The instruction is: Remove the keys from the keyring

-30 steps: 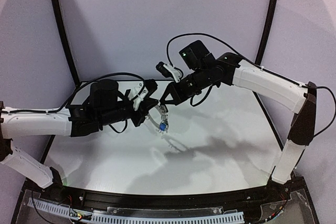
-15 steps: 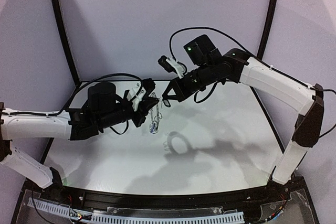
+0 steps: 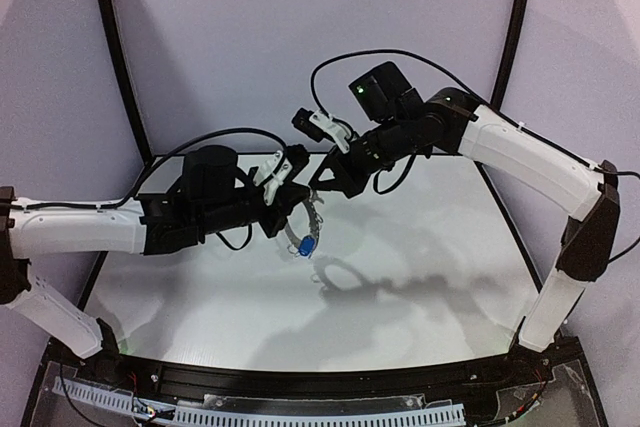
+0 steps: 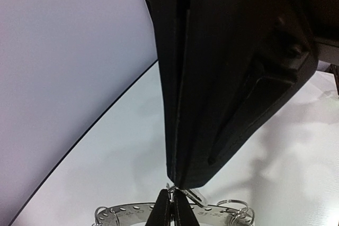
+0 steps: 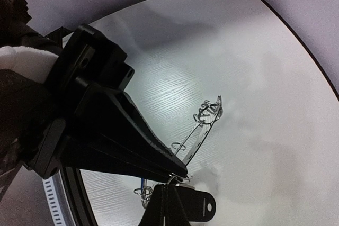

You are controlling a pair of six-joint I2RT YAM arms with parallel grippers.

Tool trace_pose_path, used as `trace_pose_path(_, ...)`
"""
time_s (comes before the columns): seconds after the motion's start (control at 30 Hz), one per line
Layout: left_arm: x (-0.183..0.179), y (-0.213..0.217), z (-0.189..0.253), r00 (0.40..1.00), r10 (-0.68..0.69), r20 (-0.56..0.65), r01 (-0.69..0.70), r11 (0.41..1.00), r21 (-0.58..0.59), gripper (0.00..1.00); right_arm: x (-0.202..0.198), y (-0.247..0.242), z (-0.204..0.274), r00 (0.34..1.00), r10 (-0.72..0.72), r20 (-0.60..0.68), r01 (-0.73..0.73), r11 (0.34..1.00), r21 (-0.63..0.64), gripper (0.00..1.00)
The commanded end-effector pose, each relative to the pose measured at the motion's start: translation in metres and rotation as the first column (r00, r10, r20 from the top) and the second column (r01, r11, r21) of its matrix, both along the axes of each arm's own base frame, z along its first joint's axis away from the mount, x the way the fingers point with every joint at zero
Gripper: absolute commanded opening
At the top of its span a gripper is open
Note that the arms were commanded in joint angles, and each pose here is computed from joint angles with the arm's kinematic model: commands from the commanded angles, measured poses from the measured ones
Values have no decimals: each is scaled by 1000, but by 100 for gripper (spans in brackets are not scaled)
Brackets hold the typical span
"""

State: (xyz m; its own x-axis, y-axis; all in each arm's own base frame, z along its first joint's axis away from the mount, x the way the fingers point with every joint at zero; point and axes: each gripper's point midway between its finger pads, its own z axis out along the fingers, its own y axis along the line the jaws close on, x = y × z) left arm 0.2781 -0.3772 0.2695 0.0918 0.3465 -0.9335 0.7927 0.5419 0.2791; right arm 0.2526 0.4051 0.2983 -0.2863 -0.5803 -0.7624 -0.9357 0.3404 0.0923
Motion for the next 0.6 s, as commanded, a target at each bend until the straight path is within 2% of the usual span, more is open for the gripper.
trace_pose_path(0.0, 2, 0, -36, 995, -1, -102, 12, 994, 108, 1, -36, 17, 57, 977, 174, 125, -192, 969, 153, 0)
trace_pose_path(0.07, 0, -1, -33, 994, -11, -112, 21, 995, 93, 1, -29, 15, 52, 984, 124, 130, -142, 980, 138, 0)
trace_pose_path(0.13, -2, 1, -29, 992, -10, -123, 19, 997, 75, 6, -23, 11, 49, 988, 81, 130, -98, 987, 127, 0)
trace_pose_path(0.17, -9, 1, -27, 990, -39, -136, 48, 997, 64, 16, -18, 7, 46, 990, 44, 131, -59, 992, 114, 0)
trace_pose_path(0.23, -16, 4, -24, 988, -61, -143, 70, 996, 59, 25, -14, 4, 41, 992, 18, 129, -31, 995, 99, 0)
trace_pose_path(0.27, -28, 8, -19, 984, -101, -150, 109, 993, 51, 38, -10, 0, 36, 993, -3, 120, -8, 996, 87, 0)
trace_pose_path(0.33, -39, 15, -11, 982, -138, -127, 144, 989, 44, 46, -11, -1, 34, 994, -1, 113, -9, 996, 88, 0)
trace_pose_path(0.47, -52, 30, -10, 980, -144, -136, 155, 986, 66, 46, -15, -2, 34, 994, 26, 108, -36, 995, 92, 0)
trace_pose_path(0.57, -59, 46, 9, 986, -133, -104, 137, 990, 41, 50, -29, -3, 30, 985, 120, 122, -131, 988, 87, 0)
